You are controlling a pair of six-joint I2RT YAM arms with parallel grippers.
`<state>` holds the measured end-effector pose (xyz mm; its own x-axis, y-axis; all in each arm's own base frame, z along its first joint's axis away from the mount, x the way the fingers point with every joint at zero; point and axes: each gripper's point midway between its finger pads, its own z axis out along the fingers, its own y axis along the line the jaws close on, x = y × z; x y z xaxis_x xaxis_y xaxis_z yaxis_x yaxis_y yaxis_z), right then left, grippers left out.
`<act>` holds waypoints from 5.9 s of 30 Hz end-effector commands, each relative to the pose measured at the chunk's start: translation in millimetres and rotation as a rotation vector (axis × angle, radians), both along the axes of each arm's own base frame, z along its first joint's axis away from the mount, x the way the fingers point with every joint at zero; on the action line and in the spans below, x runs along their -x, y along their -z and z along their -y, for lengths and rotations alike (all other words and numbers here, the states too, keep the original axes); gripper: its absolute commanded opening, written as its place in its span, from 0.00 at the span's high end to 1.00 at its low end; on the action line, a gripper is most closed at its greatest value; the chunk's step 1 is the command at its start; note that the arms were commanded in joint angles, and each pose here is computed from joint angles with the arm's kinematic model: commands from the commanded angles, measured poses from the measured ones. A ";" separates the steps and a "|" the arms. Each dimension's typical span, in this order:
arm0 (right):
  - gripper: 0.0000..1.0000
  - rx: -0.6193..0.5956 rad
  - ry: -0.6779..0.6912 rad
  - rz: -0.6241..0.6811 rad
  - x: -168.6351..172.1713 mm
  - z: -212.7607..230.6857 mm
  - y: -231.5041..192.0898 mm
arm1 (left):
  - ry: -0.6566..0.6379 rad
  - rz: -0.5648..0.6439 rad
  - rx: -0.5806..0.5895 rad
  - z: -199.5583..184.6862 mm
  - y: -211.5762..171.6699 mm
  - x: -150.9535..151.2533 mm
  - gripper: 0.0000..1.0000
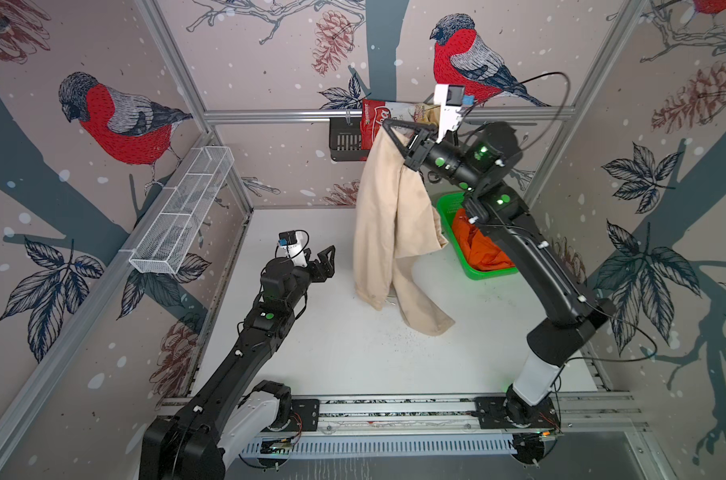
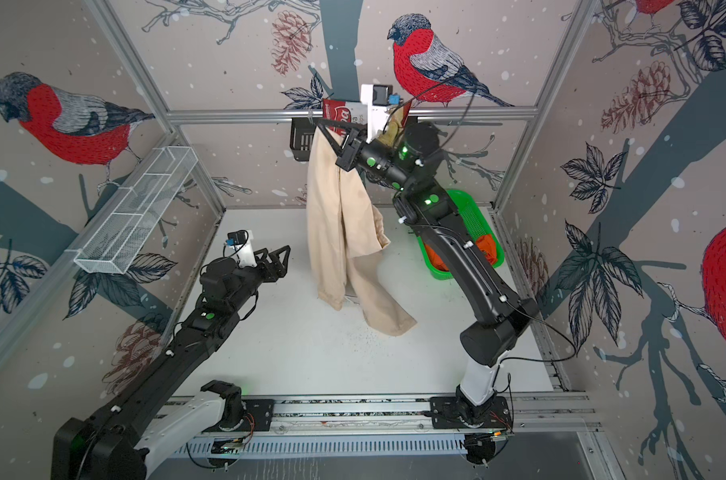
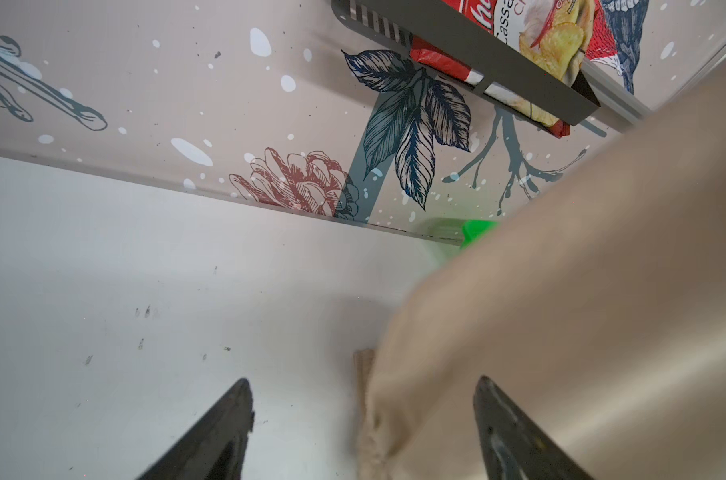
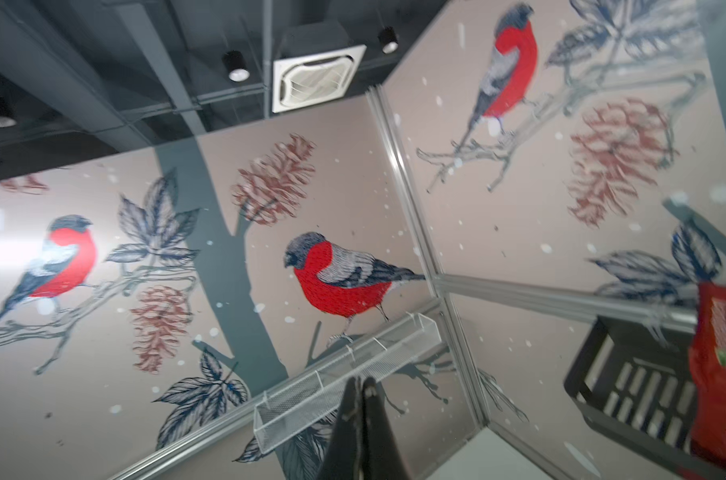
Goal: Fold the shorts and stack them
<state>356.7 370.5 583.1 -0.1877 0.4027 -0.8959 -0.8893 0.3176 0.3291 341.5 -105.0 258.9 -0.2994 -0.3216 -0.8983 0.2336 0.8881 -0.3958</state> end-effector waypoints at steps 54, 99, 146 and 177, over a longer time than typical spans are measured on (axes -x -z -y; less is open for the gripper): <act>0.74 1.100 0.551 -0.395 74.6 24.1 542.4 | -0.051 -0.618 -0.057 25.3 203.0 33.8 0.76; 0.19 0.611 0.406 -0.530 -1.5 124.6 375.2 | 0.286 -0.567 0.321 58.6 145.4 96.4 1.00; 0.99 0.393 0.432 -0.144 -5.3 112.6 138.7 | 0.353 -0.032 0.042 65.4 -109.0 13.1 1.00; 1.00 0.298 0.232 -0.134 -80.4 77.0 94.5 | 0.161 0.254 -0.006 15.9 -235.8 -45.0 1.00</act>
<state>441.6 287.0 450.8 -0.3117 0.1690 -0.9350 -0.6612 0.6681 0.3412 390.9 -122.0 443.2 -0.2568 -0.2773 -0.9258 0.3909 0.8463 -0.3619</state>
